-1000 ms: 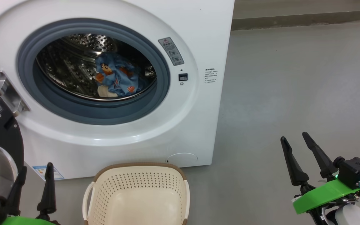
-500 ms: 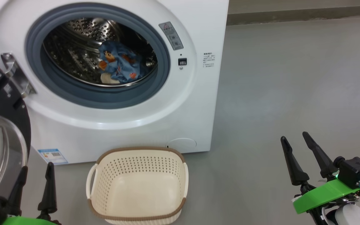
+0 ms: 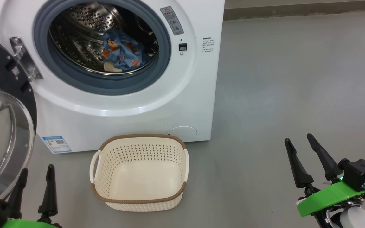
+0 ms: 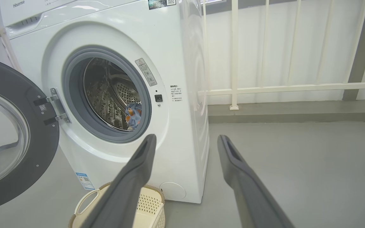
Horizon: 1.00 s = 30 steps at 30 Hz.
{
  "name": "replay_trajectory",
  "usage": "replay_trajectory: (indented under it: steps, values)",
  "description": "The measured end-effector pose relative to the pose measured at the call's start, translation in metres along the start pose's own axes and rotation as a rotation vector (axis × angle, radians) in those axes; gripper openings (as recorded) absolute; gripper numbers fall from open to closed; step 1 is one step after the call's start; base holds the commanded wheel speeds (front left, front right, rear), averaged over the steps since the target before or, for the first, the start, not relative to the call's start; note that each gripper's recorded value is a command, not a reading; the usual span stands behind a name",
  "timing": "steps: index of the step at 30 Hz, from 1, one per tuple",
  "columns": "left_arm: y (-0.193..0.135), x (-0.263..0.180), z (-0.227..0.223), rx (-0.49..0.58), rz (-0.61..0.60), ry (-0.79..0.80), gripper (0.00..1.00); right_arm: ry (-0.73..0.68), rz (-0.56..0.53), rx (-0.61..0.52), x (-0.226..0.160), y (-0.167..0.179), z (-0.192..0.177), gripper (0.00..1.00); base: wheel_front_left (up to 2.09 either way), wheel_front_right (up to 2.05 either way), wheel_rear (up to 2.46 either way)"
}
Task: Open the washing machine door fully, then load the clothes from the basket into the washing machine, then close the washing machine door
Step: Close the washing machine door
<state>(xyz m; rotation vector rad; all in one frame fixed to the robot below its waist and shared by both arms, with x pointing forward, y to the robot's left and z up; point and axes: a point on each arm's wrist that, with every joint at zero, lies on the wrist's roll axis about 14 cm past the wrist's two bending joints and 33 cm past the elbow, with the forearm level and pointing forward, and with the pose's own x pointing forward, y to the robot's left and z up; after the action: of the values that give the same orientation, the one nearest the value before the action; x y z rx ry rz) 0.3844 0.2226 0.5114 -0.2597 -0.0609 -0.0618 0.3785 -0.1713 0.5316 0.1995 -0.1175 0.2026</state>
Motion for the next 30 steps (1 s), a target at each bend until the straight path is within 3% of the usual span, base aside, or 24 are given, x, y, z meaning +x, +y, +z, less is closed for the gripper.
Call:
replay_trajectory:
  steps: [30]
  values:
    - [-0.0003, -0.0016, 0.0017, 0.015, -0.002, -0.004, 1.00, -0.005, 0.007, -0.002, 0.0005, 0.0021, 0.0018, 1.00, 0.00, 0.00, 0.00]
